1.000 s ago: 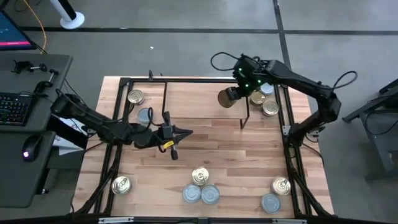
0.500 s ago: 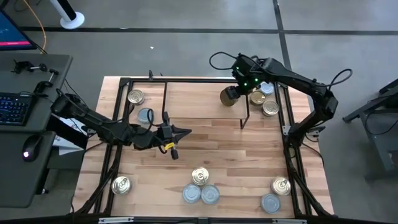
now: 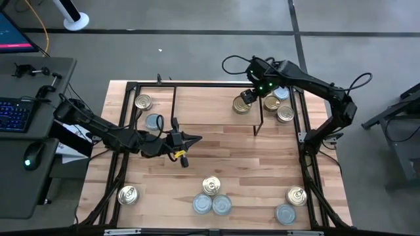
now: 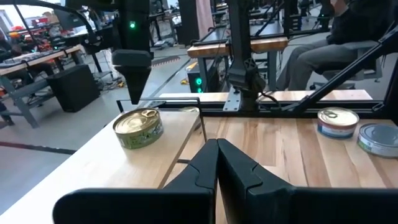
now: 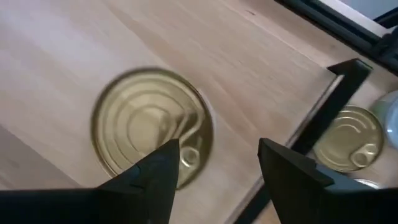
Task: Stack canned seafood by type on shelf
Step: Put the white-green tuna can on the shelf
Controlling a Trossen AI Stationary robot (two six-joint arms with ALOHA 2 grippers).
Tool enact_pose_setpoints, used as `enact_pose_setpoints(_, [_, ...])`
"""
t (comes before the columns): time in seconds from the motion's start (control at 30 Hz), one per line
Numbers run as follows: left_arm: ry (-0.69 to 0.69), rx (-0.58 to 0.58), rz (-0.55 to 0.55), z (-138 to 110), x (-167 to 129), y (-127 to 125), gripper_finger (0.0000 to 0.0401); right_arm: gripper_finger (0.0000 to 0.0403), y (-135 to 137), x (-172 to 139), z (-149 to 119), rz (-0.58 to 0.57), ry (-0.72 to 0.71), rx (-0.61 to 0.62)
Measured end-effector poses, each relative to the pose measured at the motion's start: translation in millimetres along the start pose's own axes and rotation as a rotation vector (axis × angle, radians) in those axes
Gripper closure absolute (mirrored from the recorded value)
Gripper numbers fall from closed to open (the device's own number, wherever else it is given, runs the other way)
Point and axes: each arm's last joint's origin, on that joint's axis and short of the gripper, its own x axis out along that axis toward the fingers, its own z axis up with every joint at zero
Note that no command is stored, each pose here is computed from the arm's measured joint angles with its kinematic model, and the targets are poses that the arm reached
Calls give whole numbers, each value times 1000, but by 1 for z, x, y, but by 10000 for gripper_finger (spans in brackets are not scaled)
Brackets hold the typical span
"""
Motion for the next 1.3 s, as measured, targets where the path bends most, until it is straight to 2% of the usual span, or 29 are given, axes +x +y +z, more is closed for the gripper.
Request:
enact_pose_setpoints(0.2, [-4,-20,-4,0,0,0,401,194,-1,-22,-19,-27,14,-71])
enact_pose_setpoints(0.3, [-5,-22,-5,1,0,0,401,207,5,-44,-37,5,-23,-124])
enact_pose_setpoints(0.43, [-4,-24,0,0,1,2,401,255,22,-74,-69,98,-84,-182])
enact_pose_setpoints(0.57, [0,-62,-26,0,6,7,401,333,44,-88,-108,159,-49,-236])
enact_pose_setpoints(0.67, [3,-107,-65,0,11,12,401,390,55,-72,-143,170,50,-247])
enact_pose_setpoints(0.77, [7,-134,-100,-1,14,16,401,386,64,-42,-184,195,216,-235])
enact_pose_setpoints(0.87, [9,-141,-136,-1,17,18,401,391,72,-13,-226,280,400,-239])
enact_pose_setpoints(0.97, [10,-143,-158,-1,18,20,401,400,67,8,-258,215,519,-213])
enact_pose_setpoints(1.07, [11,-147,-172,-1,19,22,401,400,49,25,-272,27,528,-152])
enact_pose_setpoints(1.13, [13,-168,-173,-1,19,22,401,402,37,32,-272,-66,476,-105])
enact_pose_setpoints(1.3, [19,-242,-175,-1,19,21,401,402,5,46,-260,-136,285,82])
